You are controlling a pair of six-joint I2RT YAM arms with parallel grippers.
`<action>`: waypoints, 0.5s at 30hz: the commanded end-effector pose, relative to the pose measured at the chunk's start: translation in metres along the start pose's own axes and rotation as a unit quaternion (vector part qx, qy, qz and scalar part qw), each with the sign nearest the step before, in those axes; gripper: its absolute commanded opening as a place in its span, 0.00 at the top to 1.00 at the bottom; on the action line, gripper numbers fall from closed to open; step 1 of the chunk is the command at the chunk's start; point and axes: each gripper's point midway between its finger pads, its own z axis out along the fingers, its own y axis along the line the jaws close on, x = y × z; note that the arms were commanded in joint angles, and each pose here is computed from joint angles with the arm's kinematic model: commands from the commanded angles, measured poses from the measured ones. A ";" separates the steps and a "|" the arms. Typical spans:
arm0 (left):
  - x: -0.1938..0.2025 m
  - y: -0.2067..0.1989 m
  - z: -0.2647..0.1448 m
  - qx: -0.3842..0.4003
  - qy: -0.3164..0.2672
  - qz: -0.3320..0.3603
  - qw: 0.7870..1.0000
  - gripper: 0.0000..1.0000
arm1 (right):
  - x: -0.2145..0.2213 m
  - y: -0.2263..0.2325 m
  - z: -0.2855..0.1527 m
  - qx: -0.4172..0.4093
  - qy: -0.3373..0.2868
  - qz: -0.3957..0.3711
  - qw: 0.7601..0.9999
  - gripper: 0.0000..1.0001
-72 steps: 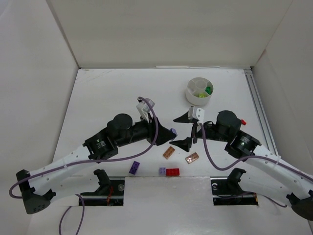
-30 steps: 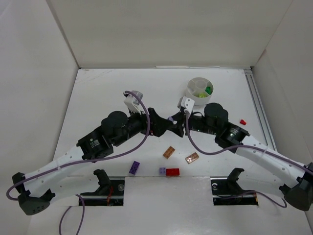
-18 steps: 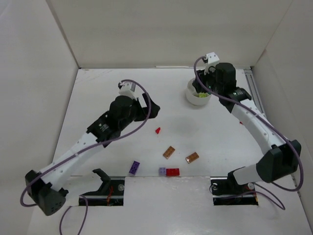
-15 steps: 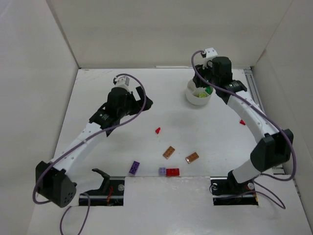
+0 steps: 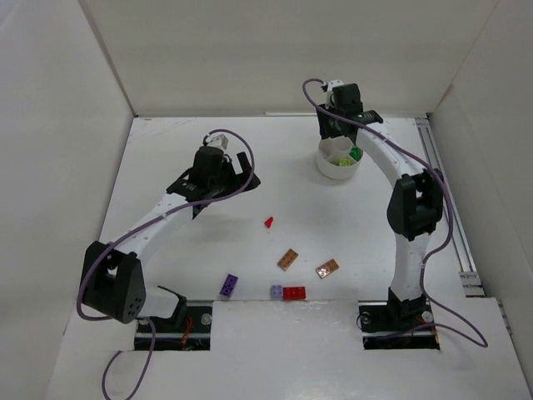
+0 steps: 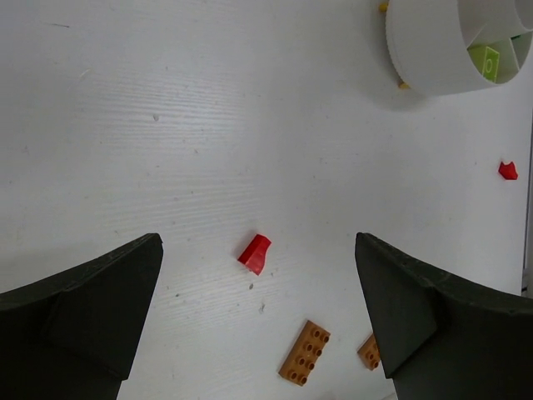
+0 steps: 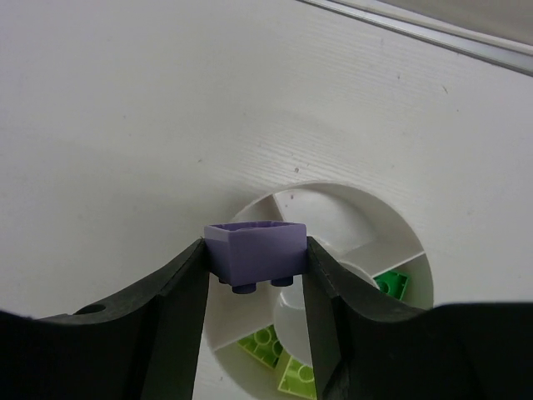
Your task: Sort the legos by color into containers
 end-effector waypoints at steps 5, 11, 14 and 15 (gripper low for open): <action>-0.011 -0.007 0.011 0.021 -0.002 0.015 1.000 0.00 | -0.032 -0.030 0.003 0.039 -0.029 0.003 0.999 0.84; -0.007 -0.005 0.019 0.019 0.010 0.018 1.000 0.00 | -0.020 -0.046 0.017 0.045 -0.010 0.011 0.999 0.81; -0.003 -0.004 0.022 0.020 0.017 0.018 1.000 0.00 | -0.009 -0.049 0.021 0.043 0.003 0.013 0.999 0.78; -0.003 -0.004 0.022 0.020 0.017 0.018 1.000 0.00 | -0.009 -0.049 0.021 0.043 0.003 0.013 0.999 0.77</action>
